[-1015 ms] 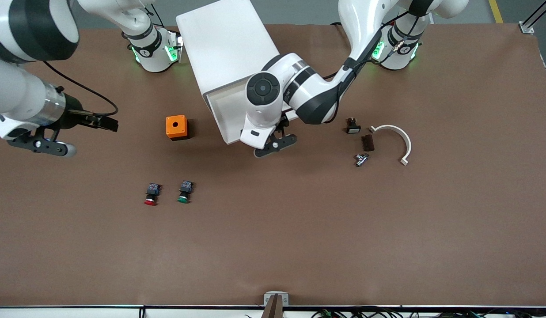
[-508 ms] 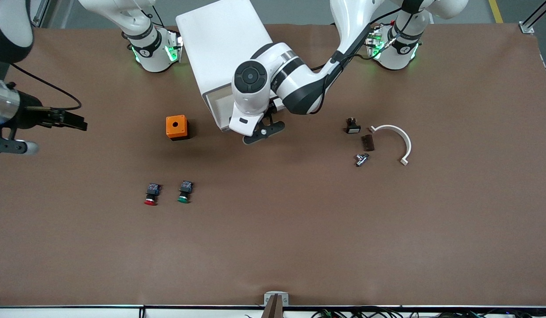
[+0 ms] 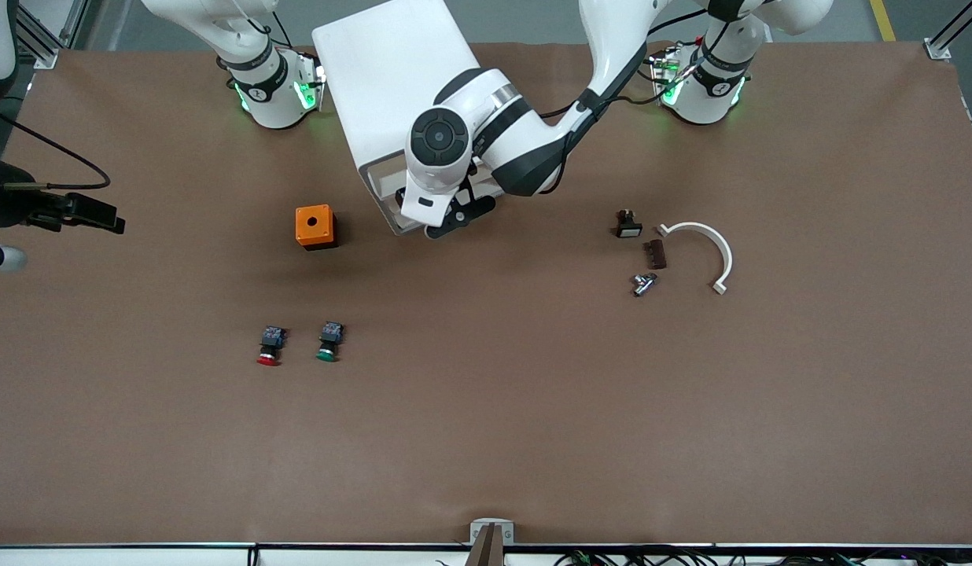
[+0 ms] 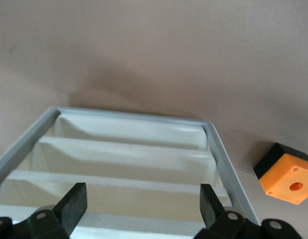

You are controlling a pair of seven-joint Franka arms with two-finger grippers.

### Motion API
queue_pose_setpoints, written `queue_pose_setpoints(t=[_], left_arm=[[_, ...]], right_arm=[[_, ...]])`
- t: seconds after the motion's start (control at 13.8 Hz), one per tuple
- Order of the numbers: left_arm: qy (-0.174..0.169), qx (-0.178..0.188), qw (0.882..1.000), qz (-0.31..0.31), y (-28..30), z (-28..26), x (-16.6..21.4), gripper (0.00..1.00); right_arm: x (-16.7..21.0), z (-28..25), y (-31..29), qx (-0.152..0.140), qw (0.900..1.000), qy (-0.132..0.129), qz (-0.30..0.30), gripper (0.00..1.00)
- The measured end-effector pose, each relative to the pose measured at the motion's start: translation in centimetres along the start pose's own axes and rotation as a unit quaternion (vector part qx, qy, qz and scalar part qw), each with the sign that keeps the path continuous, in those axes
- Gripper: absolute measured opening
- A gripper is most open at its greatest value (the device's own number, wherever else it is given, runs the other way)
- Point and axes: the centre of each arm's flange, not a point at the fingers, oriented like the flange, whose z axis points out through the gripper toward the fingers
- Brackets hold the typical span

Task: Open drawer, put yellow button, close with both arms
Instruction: 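Push the open drawer closed with the left gripper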

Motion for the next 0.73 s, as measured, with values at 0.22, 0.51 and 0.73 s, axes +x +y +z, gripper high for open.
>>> queue_pose_setpoints(t=[0.22, 0.51, 0.73], left_arm=[[-0.032, 0.001, 0.999, -0.018, -0.1, 0.5, -0.2, 1.0], [-0.074, 0.005, 0.997, -0.034, -0.2, 1.8, -0.4, 1.0], [-0.076, 0.005, 0.996, -0.036, -0.2, 1.9, -0.3, 1.0]], right_arm=[[0.1, 0.0, 0.2, 0.0, 1.0, 0.004, 0.002, 1.0], [0.3, -0.1, 0.3, -0.002, 1.0, 0.01, 0.002, 1.0], [0.4, -0.2, 0.3, -0.004, 1.0, 0.017, 0.003, 1.0]])
